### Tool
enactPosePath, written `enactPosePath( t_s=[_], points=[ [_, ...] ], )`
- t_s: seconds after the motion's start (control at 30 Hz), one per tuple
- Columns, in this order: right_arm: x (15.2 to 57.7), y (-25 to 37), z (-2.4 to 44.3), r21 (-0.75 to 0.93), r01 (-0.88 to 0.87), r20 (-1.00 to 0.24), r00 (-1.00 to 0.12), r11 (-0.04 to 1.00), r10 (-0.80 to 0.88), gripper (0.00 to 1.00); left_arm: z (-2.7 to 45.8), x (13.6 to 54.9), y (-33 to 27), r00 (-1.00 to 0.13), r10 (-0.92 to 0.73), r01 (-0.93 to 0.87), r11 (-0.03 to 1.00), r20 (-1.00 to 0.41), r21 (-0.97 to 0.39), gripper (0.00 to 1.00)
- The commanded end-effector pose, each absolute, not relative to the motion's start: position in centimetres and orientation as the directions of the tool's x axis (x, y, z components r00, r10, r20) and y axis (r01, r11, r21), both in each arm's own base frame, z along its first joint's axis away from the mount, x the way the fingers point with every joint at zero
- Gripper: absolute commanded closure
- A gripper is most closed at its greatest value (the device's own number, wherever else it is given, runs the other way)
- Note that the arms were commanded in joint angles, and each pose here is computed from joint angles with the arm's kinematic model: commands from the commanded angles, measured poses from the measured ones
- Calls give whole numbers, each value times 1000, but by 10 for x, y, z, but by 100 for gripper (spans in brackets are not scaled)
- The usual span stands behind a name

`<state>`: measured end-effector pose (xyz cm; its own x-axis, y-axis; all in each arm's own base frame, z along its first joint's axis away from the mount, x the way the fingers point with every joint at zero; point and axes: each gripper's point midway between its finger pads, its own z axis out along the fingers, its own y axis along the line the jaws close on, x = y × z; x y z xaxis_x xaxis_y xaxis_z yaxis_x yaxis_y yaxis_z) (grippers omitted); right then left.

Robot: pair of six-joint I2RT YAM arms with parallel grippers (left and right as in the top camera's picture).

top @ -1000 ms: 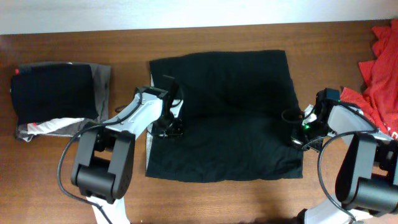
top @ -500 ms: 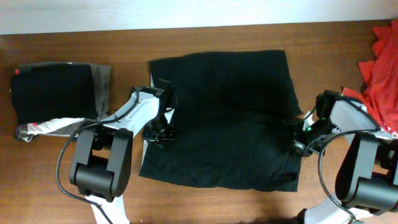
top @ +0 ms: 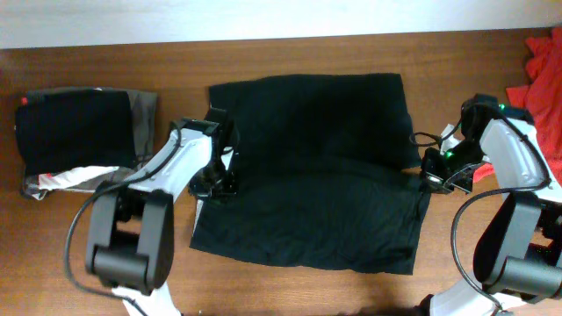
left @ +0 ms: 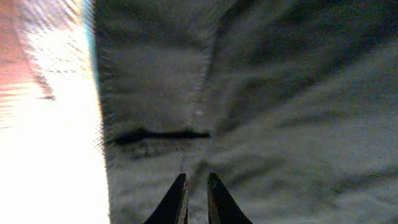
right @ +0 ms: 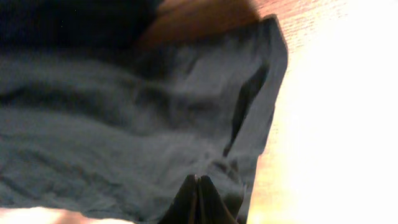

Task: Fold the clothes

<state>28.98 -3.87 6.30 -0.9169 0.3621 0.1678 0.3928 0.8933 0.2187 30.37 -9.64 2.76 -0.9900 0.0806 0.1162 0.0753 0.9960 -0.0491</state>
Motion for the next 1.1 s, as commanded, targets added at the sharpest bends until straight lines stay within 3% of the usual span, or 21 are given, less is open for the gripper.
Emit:
enactPosePath(
  t_s=[0.0,0.17,0.2,0.3,0.47,0.6,0.8,1.0,1.07],
  points=[
    [281,-40,42,186,401,172,-912,897,372,96,63,314,-101,-997,79,80,992,-8,-93,87],
    [283,-33,11,234,392,123,-920,890,373,96,88,322,-104,-991,77,89,990,-105,-110,86],
    [281,-33,9,233,392,125,-920,890,373,96,89,322,-103,-991,76,88,990,-110,-111,82],
    [287,-34,11,236,386,102,-922,892,372,96,89,320,-102,-993,68,79,991,-100,-110,81],
    [311,-41,44,243,369,52,-928,897,368,95,101,321,-96,-990,46,61,991,-132,-117,81],
    [312,-39,82,243,376,50,-925,894,376,92,130,321,-96,-976,17,49,989,-218,-138,76],
    [275,-28,123,209,452,82,-892,868,445,78,162,307,-92,-961,2,47,987,-278,-153,72],
    [241,-15,172,207,459,-8,-882,864,471,59,171,301,-91,-955,-6,44,986,-296,-159,64],
    [229,-9,186,222,475,-31,-869,852,493,58,171,302,-91,-955,-6,44,986,-297,-159,62]
  ],
)
